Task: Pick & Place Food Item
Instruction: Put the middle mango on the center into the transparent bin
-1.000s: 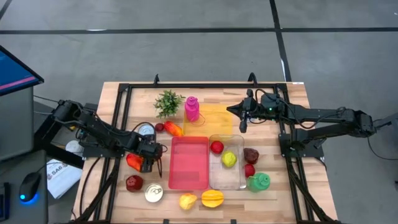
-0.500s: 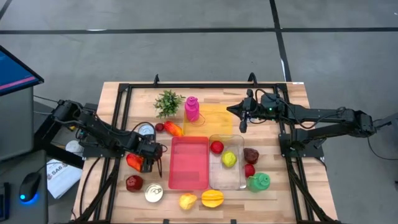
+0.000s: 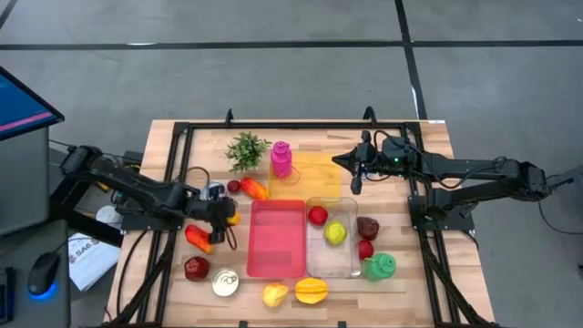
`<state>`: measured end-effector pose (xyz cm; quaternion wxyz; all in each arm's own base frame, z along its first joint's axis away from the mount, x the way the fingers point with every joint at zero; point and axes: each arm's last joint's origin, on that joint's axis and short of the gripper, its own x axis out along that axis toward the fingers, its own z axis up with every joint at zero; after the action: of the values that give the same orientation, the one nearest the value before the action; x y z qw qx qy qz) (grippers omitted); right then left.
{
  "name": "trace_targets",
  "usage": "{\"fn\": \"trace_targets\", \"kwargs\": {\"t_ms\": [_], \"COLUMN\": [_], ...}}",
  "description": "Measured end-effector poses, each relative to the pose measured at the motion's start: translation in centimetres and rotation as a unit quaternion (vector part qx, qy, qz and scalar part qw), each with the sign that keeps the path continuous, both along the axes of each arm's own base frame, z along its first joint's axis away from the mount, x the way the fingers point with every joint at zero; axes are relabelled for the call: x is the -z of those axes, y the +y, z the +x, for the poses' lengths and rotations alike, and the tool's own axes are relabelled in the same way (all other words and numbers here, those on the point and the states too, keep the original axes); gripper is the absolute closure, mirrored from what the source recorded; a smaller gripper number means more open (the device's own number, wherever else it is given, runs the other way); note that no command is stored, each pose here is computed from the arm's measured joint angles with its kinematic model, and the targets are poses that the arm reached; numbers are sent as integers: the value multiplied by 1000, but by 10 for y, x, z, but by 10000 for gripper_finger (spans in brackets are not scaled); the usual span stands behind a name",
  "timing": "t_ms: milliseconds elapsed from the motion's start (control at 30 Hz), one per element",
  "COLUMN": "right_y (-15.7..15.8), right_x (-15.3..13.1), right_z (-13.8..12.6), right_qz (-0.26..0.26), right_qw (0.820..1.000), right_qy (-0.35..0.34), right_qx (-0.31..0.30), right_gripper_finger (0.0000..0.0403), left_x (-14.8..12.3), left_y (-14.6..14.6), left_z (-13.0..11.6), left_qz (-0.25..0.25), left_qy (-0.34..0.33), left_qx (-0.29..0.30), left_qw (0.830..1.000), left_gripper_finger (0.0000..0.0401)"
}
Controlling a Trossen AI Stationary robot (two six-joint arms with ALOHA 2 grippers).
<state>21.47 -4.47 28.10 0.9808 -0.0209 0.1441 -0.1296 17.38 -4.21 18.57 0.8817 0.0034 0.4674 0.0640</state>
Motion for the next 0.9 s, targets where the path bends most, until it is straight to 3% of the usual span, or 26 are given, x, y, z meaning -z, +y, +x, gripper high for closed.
{"fn": "trace_targets", "kwargs": {"t_ms": [133,267,433,667,900], "right_y": [0,0,0,0,0], "right_x": [0,0,0,-1,-1], "right_z": [0,0,0,0,0], "right_qz": [0,0,-1,-2,-2], "right_qw": [1000,1000,1000,1000,1000], "right_qy": [0,0,0,-6,-7], "right_qx": [0,0,0,0,0], "right_gripper_finger": [388,388,388,388,388], "left_x": [-22,-44,-69,-89,-99], "left_y": [10,19,24,31,46], "left_z": [-4,-5,-1,8,24], "left_qz": [12,17,54,134,161], "left_qy": [-96,-198,-303,-383,-450], "left_qx": [-40,-78,-50,-25,-68], "left_qw": [994,977,950,914,876], "left_gripper_finger": [216,215,215,215,215]}}
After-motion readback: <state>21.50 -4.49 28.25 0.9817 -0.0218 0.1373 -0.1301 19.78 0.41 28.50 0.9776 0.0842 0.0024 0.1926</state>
